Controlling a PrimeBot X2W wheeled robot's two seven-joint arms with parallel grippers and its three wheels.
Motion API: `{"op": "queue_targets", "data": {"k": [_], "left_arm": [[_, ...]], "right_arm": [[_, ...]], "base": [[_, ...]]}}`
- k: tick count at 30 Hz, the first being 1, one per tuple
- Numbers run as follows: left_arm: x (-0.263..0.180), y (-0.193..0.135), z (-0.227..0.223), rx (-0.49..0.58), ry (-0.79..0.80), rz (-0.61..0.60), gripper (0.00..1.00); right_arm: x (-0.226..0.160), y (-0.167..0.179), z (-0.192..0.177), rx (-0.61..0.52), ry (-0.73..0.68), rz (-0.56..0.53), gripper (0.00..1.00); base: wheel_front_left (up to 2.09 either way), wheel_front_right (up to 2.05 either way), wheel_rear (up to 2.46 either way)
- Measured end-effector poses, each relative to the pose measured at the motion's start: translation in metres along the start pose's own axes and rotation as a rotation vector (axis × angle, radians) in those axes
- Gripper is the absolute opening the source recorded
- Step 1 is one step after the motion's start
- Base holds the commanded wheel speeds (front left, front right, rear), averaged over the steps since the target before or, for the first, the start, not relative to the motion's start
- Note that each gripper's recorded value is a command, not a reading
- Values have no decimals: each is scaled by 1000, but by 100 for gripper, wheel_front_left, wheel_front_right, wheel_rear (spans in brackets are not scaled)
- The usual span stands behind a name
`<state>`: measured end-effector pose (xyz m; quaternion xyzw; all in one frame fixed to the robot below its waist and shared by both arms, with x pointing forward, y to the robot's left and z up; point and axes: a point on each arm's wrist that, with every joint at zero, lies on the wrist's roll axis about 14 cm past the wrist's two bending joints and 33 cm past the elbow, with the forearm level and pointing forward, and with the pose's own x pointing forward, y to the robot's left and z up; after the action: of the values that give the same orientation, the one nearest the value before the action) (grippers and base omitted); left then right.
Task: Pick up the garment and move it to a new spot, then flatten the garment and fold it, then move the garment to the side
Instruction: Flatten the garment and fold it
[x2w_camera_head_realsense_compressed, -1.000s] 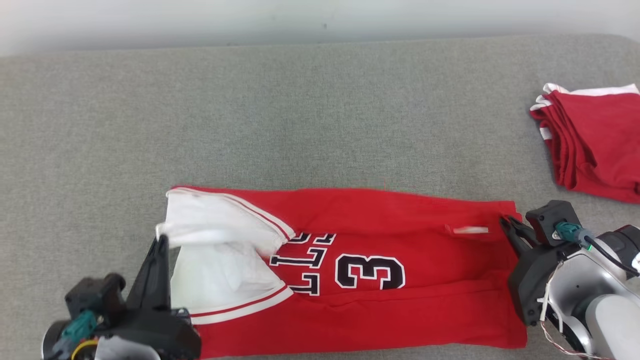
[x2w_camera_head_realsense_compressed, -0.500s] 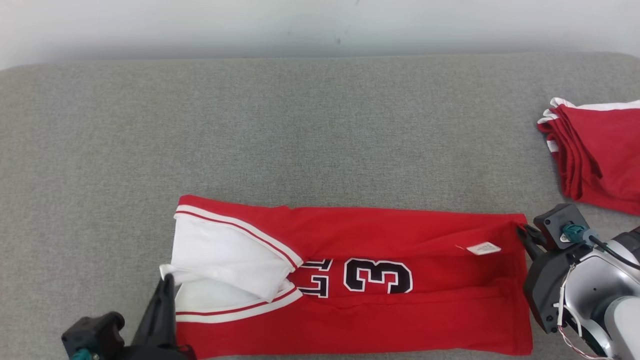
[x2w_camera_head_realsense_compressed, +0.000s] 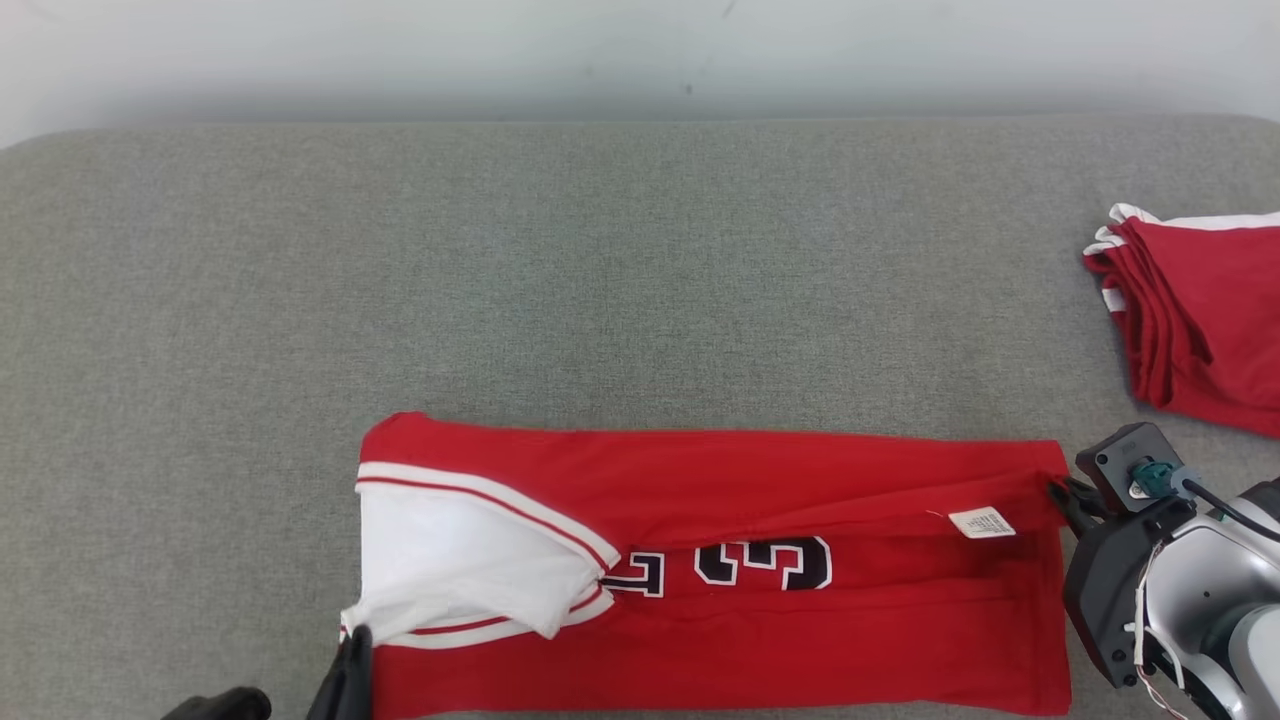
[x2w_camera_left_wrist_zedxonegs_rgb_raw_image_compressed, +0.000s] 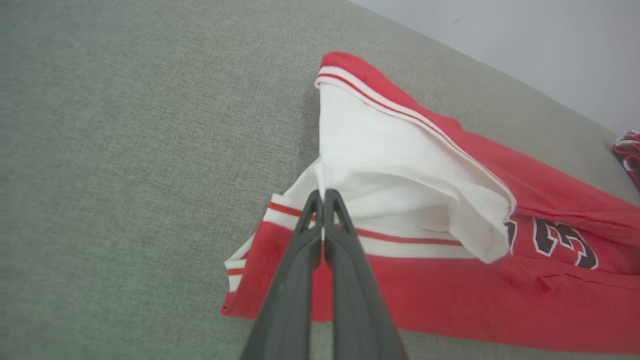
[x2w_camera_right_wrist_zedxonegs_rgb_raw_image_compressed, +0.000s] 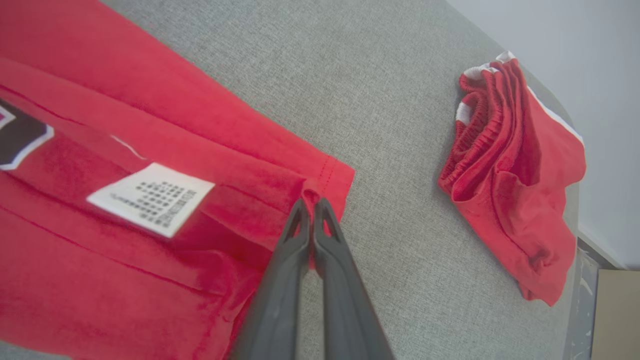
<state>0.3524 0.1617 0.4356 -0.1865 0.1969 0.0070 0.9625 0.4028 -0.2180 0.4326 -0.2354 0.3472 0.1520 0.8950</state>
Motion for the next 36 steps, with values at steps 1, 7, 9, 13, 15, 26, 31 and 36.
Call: {"op": "queue_targets", "data": {"k": [1, 7, 9, 13, 15, 26, 31, 36], "left_arm": [[-1, 2, -2, 0, 5, 6, 0], [-5, 8, -14, -4, 36, 32, 0], [-6, 11, -20, 3, 57, 39, 0], [-10, 19, -34, 22, 101, 68, 100], [-11, 22, -37, 28, 109, 79, 100], [-17, 35, 14, 117, -142, 97, 100], [-26, 20, 61, 146, -330, 36, 100], [-43, -13, 111, 168, -544, -82, 100]], "right_arm": [[0, 0, 0, -1, 1, -1, 0], [1, 2, -14, 2, 39, 0, 0], [1, 2, -14, 4, 41, -3, 36], [0, 4, -19, 43, 49, -9, 100], [-1, 3, -16, 59, 38, -17, 100], [-30, 0, 6, 237, -130, -78, 100], [-43, 8, 9, 382, -212, -102, 100], [-45, 18, -11, 538, -188, -141, 100]], "base": [[0, 0, 0], [0, 0, 0], [0, 0, 0], [0, 0, 0], [0, 0, 0], [0, 0, 0], [0, 0, 0], [0, 0, 0]]}}
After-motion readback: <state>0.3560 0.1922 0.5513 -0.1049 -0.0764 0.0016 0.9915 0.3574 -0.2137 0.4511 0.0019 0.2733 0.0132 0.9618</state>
